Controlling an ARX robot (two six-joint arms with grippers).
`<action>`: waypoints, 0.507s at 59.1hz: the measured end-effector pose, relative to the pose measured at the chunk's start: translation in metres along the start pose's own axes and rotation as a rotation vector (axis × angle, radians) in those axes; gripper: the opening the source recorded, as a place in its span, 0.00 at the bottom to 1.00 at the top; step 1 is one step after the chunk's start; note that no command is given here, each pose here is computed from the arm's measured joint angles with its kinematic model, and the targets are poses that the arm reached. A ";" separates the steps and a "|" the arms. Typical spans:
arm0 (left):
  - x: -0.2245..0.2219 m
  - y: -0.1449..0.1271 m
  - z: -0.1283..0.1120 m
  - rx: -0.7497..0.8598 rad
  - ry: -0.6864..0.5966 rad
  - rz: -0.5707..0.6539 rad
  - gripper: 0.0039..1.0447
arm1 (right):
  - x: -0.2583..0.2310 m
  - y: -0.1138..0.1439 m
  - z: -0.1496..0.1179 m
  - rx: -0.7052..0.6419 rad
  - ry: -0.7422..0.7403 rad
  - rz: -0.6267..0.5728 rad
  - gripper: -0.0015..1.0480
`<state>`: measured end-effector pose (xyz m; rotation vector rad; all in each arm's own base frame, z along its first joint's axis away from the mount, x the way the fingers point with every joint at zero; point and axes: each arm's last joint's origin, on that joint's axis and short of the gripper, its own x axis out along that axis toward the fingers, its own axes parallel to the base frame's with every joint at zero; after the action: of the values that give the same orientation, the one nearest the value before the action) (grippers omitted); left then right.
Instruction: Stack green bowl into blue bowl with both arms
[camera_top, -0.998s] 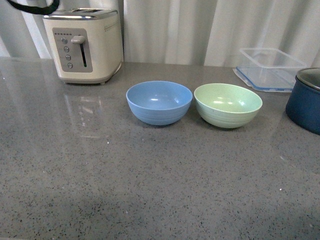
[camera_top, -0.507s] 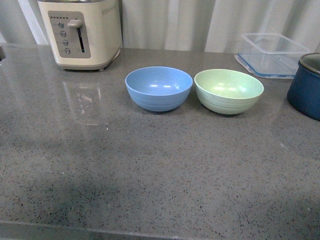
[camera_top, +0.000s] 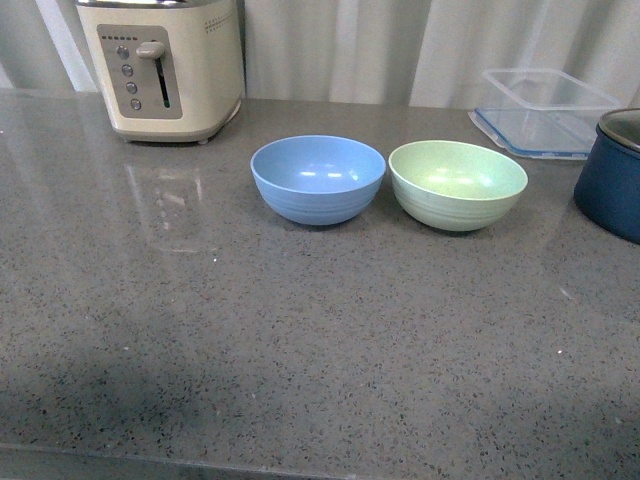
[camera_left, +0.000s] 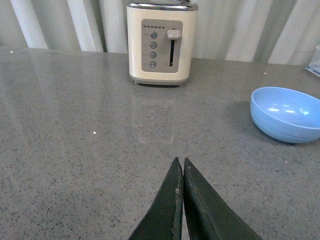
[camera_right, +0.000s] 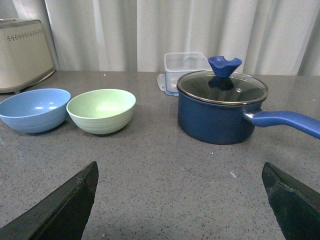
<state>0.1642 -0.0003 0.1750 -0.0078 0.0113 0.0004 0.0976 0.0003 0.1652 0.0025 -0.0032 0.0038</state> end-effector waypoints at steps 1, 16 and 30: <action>-0.001 0.000 0.000 0.000 0.000 0.000 0.03 | 0.000 0.000 0.000 0.000 0.000 0.000 0.90; -0.016 0.000 -0.012 0.000 0.004 -0.001 0.03 | 0.000 0.000 0.000 0.000 0.000 0.000 0.90; -0.027 0.000 -0.005 0.000 -0.023 -0.001 0.03 | 0.000 0.000 0.000 0.000 0.000 0.000 0.90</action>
<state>0.1373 -0.0002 0.1699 -0.0075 -0.0113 -0.0004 0.0976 0.0003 0.1652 0.0025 -0.0032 0.0038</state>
